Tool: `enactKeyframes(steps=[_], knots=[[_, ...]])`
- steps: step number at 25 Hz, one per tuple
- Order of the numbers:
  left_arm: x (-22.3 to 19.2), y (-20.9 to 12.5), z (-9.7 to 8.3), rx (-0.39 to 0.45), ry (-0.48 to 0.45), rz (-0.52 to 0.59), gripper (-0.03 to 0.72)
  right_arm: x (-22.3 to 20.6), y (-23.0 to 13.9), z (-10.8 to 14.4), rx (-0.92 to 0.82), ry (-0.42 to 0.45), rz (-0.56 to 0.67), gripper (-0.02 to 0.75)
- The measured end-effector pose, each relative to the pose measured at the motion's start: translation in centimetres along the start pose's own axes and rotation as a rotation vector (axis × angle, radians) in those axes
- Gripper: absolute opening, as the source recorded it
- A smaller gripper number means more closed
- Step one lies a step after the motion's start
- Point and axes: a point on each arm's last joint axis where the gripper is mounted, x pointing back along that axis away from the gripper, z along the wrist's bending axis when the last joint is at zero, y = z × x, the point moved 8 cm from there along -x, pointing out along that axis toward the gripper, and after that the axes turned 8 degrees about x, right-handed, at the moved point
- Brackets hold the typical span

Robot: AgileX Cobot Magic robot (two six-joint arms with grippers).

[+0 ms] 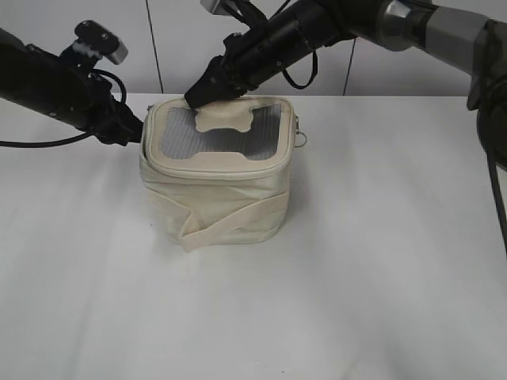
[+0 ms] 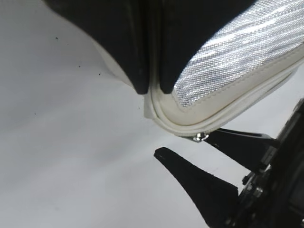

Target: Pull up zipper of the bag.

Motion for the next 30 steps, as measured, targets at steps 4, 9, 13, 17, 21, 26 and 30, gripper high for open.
enactKeyframes(steps=[4, 9, 13, 17, 21, 26, 30], knots=[[-0.2, 0.5, 0.0, 0.008, 0.016, -0.019, 0.274, 0.0, 0.0, 0.0, -0.002, 0.0, 0.0, 0.041], [-0.4, 1.0, -0.4, -0.006, -0.002, -0.056, 0.173, 0.0, 0.0, 0.0, -0.001, 0.0, 0.001, 0.041], [-0.9, 0.8, -0.8, -0.011, -0.022, -0.051, 0.006, 0.0, 0.0, 0.0, -0.002, 0.0, 0.001, 0.041], [-0.7, 0.5, -0.7, -0.019, -0.031, -0.037, -0.004, 0.0, 0.0, 0.0, -0.009, 0.0, 0.001, 0.041], [-0.2, -0.4, -0.7, 0.014, -0.041, 0.02, -0.004, 0.0, 0.0, 0.0, -0.021, -0.001, 0.001, 0.041], [1.5, -0.7, -1.2, 0.019, -0.027, 0.041, -0.004, 0.0, 0.0, 0.0, -0.041, -0.002, 0.002, 0.041], [3.3, -1.0, -2.3, 0.022, -0.021, 0.032, -0.004, 0.0, 0.0, 0.0, -0.056, -0.002, 0.002, 0.041]])
